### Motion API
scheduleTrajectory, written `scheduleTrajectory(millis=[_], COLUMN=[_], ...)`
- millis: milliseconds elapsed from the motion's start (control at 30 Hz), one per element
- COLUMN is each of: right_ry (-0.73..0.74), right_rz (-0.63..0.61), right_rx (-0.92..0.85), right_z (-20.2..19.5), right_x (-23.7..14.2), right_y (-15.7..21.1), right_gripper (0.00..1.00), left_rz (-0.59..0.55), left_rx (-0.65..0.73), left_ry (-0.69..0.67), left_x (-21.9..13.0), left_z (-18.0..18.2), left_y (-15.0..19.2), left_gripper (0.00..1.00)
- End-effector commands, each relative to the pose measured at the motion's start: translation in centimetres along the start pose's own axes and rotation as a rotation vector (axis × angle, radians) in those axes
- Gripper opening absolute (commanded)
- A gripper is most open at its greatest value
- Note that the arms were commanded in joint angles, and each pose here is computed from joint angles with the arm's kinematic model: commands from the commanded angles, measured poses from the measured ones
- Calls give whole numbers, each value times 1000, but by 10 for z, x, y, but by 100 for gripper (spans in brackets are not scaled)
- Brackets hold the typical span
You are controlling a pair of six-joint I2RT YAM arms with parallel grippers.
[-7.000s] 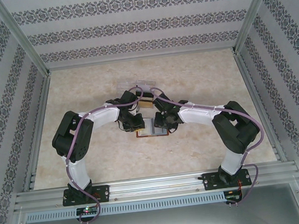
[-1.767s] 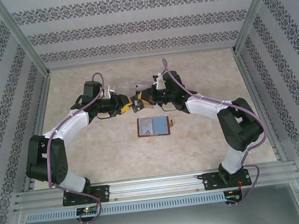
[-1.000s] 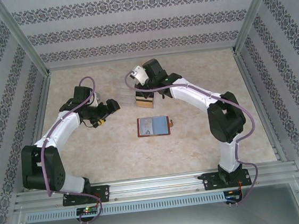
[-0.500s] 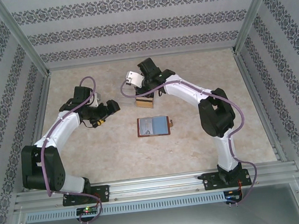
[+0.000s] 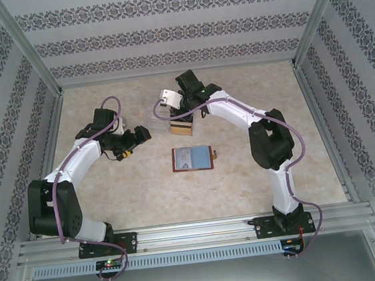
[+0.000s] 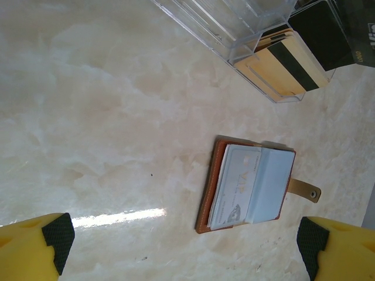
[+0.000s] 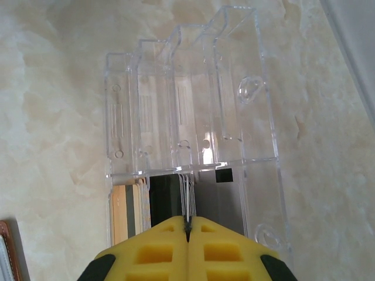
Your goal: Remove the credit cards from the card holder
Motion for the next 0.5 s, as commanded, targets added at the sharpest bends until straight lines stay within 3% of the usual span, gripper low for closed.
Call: scheduleTrajectory(millis=[0,233,467], right_ry=[-46,-19,-47], right_rz=[11,64,37], right_rx=[-24,-51,-34], right_z=[5,1,5], right_x=[10,20,9], right_y=[1,10,6], right_gripper=[0,0,0], left_rz=[19,38,44], left_rx=[8,9,9], left_ry=[8,19,23], left_x=[-2,2,4], left_z=[-1,0,0], left_y=[-2,0,0], left_gripper=[99,100,100])
Point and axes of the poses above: each hand's point on the last joint's axis, 136 mm out from that joint toward the fingers, its own x axis out along the fingers, its own z axis along the line the jaws close on, y = z × x, the point moved 5 cm from there along -x, back along the fingers, and after that the axes turned 5 degrees about x, right-handed, at the moved point
